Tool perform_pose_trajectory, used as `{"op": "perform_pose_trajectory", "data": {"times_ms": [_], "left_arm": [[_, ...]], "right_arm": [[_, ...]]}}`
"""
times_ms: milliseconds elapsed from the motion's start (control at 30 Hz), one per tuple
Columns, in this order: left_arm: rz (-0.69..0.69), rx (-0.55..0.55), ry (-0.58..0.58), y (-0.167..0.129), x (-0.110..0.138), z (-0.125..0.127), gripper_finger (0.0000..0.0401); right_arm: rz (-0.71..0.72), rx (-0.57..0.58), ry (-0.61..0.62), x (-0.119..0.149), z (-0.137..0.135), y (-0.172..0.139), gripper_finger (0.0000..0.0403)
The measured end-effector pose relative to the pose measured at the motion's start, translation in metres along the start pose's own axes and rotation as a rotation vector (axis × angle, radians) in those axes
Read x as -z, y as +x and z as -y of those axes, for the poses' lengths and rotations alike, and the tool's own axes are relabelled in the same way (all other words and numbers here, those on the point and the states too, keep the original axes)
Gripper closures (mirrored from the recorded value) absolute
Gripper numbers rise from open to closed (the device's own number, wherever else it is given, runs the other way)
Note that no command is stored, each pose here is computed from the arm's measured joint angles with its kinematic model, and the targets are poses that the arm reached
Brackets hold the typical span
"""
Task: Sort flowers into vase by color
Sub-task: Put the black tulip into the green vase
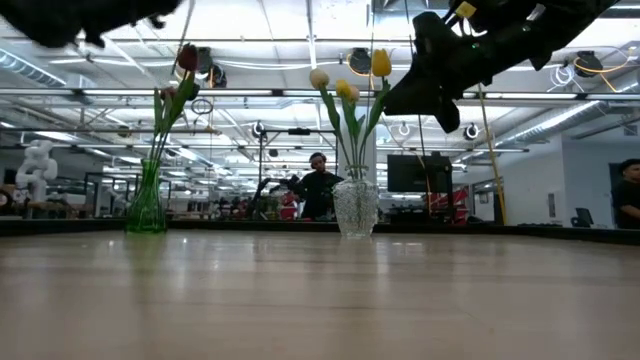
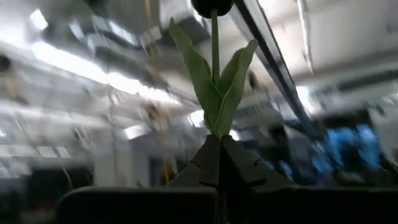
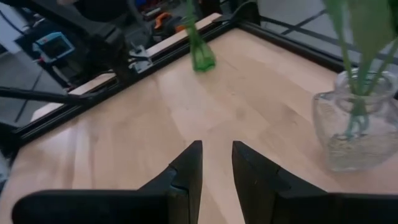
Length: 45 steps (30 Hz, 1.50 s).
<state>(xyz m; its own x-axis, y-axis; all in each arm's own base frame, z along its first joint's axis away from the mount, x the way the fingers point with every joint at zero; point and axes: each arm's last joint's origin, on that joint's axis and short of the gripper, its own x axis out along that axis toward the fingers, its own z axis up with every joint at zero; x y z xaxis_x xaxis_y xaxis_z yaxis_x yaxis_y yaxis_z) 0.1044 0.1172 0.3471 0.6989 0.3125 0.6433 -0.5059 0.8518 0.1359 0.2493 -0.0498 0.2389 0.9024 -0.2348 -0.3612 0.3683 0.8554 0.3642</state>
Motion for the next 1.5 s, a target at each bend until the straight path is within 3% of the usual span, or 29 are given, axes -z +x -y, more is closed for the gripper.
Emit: {"op": "perform_pose_trajectory", "data": {"times_ms": [100,233,433,667,800,933,1100,1300,1500], "left_arm": [[-0.212,0.050,-0.102,0.030,-0.011,0.003,0.0397],[-0.367,0.146,-0.061,0.059,-0.025,0.015,0.0398],[-0.286,0.186,0.145,0.085,-0.047,0.034,0.0399],[-0.258,0.250,-0.020,0.109,-0.053,0.057,0.0400],[-0.340,0.253,-0.202,0.121,-0.032,0.080,0.0400],[-0.445,0.337,-0.304,0.129,0.006,0.117,0.0400],[-0.422,0.333,-0.395,0.134,0.047,0.157,0.0400],[-0.311,0.318,-0.485,0.142,0.071,0.175,0.0400],[-0.282,0.312,-0.512,0.143,0.087,0.181,0.0400]], "right_arm": [[0.011,0.024,0.005,0.000,0.001,0.000,0.0323],[0.011,0.024,0.006,0.000,0.001,0.000,0.0323],[0.010,0.022,-0.023,0.000,0.001,0.000,0.0323],[0.033,0.004,-0.020,-0.003,-0.001,0.000,0.0323],[0.121,-0.038,-0.019,-0.012,-0.005,-0.002,0.0323],[0.235,-0.076,-0.096,-0.025,-0.010,-0.014,0.0323],[0.388,-0.127,-0.118,-0.045,-0.017,-0.048,0.0323],[0.535,-0.189,-0.080,-0.061,-0.021,-0.091,0.0317],[0.539,-0.202,-0.061,-0.061,-0.022,-0.091,0.0265]]}}
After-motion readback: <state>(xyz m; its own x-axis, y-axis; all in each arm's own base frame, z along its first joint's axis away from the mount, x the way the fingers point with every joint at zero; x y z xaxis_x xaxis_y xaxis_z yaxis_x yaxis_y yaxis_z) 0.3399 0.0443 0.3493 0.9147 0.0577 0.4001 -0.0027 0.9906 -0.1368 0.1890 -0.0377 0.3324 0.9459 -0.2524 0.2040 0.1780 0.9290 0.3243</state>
